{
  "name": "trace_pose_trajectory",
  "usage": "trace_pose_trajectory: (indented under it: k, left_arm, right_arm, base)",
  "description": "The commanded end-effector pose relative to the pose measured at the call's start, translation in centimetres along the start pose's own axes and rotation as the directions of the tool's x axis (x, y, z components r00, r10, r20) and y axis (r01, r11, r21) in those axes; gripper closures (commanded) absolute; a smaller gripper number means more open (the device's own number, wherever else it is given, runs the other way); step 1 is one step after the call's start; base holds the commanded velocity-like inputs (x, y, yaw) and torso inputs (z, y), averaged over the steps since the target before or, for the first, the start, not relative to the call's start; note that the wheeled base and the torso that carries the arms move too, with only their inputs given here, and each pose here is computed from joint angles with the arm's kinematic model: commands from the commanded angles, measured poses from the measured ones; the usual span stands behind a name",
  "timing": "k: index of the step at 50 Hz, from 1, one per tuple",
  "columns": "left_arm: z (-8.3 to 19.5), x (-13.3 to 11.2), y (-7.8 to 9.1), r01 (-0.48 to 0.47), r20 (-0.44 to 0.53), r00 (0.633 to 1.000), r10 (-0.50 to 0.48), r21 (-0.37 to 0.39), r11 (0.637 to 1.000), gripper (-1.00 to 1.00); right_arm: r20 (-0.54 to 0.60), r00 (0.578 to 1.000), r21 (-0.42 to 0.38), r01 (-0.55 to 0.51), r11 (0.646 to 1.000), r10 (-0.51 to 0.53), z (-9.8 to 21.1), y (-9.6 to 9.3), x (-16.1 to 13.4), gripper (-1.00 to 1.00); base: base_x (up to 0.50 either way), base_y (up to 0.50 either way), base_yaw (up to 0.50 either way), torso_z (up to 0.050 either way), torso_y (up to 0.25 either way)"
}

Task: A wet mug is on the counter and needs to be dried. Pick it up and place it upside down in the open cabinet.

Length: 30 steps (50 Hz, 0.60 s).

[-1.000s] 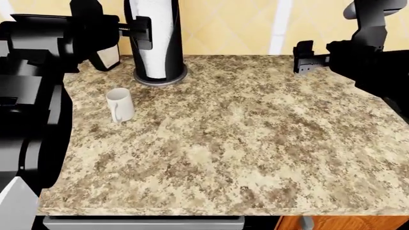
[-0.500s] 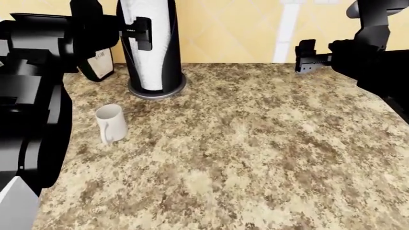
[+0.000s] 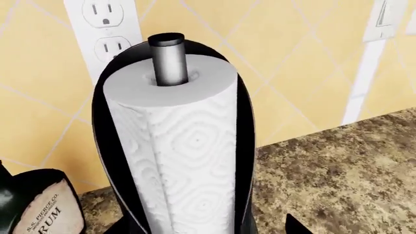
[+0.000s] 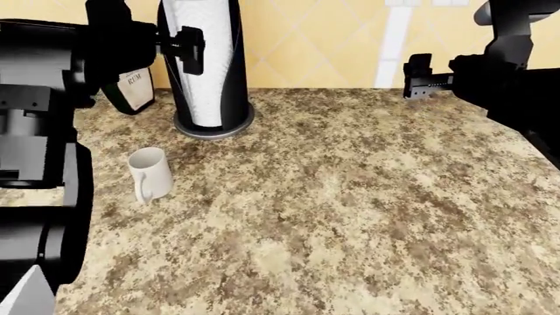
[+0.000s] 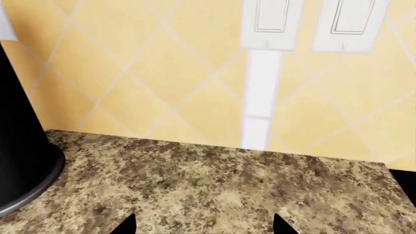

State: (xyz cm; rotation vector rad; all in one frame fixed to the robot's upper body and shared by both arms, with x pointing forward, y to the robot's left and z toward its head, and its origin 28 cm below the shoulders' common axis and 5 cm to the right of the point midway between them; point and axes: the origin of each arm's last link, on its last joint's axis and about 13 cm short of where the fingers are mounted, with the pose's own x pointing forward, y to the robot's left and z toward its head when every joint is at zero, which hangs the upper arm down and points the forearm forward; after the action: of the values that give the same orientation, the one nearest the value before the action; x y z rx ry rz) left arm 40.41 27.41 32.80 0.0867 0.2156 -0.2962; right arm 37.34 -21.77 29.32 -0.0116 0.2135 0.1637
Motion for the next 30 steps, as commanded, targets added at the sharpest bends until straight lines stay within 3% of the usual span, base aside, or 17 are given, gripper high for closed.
trace_pose_trajectory:
  k: [1, 5, 18, 23, 30]
  left_arm:
    - [-0.8, -8.7, -1.3, 0.106, 0.024, 0.994, -0.111, 0.146, 0.984, -1.0]
    - [-0.9, -11.3, -1.1, 0.131, 0.049, 0.989, -0.142, 0.18, 0.975, -1.0]
    - [-3.5, -13.3, -0.4, 0.189, -0.017, 0.982, -0.19, 0.193, 0.963, -1.0]
    - [-5.2, -13.1, -0.3, 0.198, -0.053, 0.98, -0.192, 0.184, 0.963, -1.0]
    - [-6.1, -12.5, 0.0, 0.151, -0.143, 0.98, -0.135, 0.106, 0.983, -1.0]
  right_arm:
    - [-0.005, 1.0, -0.001, 0.006, 1.0, -0.006, -0.3, -0.1, 0.3, -1.0]
    - [-0.004, 1.0, 0.001, 0.005, 1.0, -0.005, -0.5, -0.1, 0.4, -1.0]
    - [-0.007, 1.0, 0.0, 0.012, 1.0, -0.012, -0.9, -0.3, 0.6, -1.0]
    - [-0.008, 1.0, -0.006, 0.013, 1.0, -0.013, -1.0, -0.2, 0.7, -1.0]
    - [-0.018, 1.0, -0.014, 0.02, 1.0, -0.02, -1.5, -0.3, 0.9, -1.0]
  base:
    - [0.0, 0.0, 0.0, 0.0, 0.0]
    - [0.0, 0.0, 0.0, 0.0, 0.0]
    - [0.0, 0.0, 0.0, 0.0, 0.0]
    - [0.0, 0.0, 0.0, 0.0, 0.0]
    - [0.0, 0.0, 0.0, 0.0, 0.0]
